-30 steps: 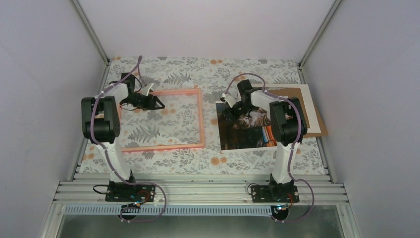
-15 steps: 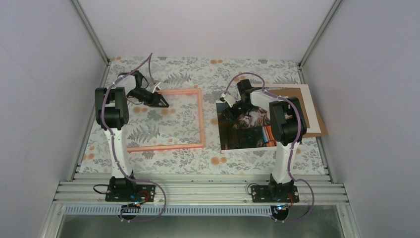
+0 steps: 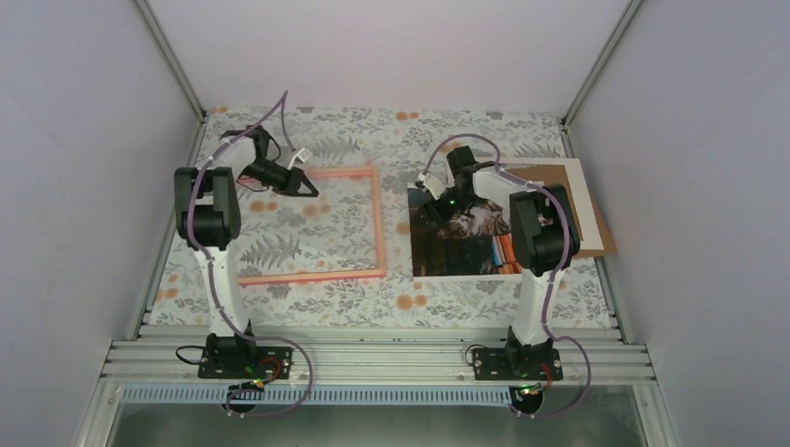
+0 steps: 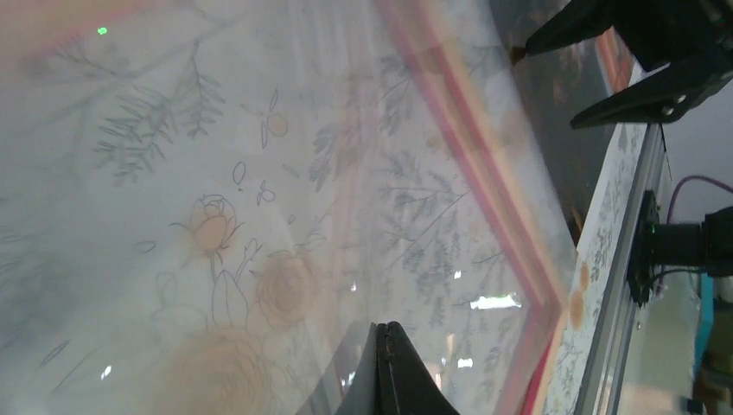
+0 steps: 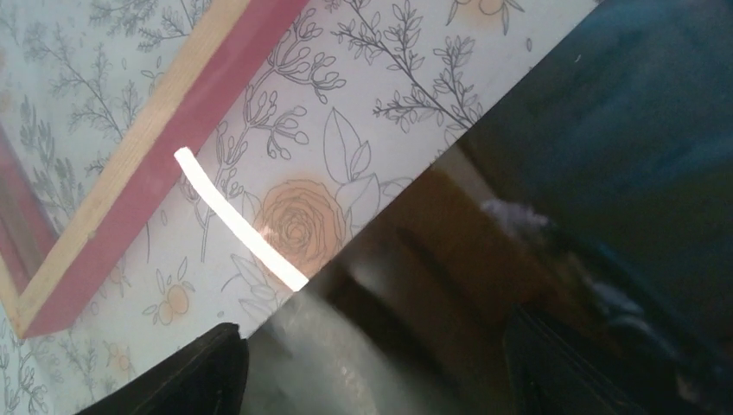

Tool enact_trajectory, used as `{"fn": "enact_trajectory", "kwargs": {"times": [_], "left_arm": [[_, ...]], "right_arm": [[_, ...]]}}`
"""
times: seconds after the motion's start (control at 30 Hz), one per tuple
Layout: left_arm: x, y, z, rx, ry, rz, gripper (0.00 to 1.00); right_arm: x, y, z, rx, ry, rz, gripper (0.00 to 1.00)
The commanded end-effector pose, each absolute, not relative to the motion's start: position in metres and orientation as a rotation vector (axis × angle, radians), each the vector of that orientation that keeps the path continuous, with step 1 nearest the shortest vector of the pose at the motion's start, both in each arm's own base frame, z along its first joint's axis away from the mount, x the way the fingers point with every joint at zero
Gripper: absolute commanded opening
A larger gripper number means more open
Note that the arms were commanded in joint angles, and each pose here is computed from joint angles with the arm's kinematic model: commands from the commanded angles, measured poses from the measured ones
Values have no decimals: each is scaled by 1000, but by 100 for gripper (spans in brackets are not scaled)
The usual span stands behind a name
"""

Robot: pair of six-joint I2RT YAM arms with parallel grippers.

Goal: Put the photo into the frame

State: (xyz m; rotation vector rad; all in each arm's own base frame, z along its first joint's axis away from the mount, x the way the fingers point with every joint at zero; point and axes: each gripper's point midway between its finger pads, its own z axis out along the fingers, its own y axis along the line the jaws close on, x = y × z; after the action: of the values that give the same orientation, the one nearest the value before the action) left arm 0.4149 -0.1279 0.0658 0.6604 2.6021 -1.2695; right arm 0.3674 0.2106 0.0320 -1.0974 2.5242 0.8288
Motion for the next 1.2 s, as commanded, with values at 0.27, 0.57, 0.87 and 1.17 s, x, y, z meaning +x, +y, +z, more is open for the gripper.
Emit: {"fn": "enact_trajectory", "kwargs": {"times": [0.27, 0.57, 0.87, 1.17], "left_arm": [[435, -50, 253, 414, 2246, -971, 2], [441, 19, 387, 210, 2001, -741, 2], [426, 29, 422, 196, 1945, -582, 2], [424, 27, 432, 218, 1922, -564, 2]], "right_arm": [[404, 240, 170, -1097, 2087, 715, 90], [392, 323, 129, -1467, 1905, 652, 87], [409, 408, 72, -1602, 1923, 594, 88], [431, 362, 6, -1484, 2186, 391, 88]]}}
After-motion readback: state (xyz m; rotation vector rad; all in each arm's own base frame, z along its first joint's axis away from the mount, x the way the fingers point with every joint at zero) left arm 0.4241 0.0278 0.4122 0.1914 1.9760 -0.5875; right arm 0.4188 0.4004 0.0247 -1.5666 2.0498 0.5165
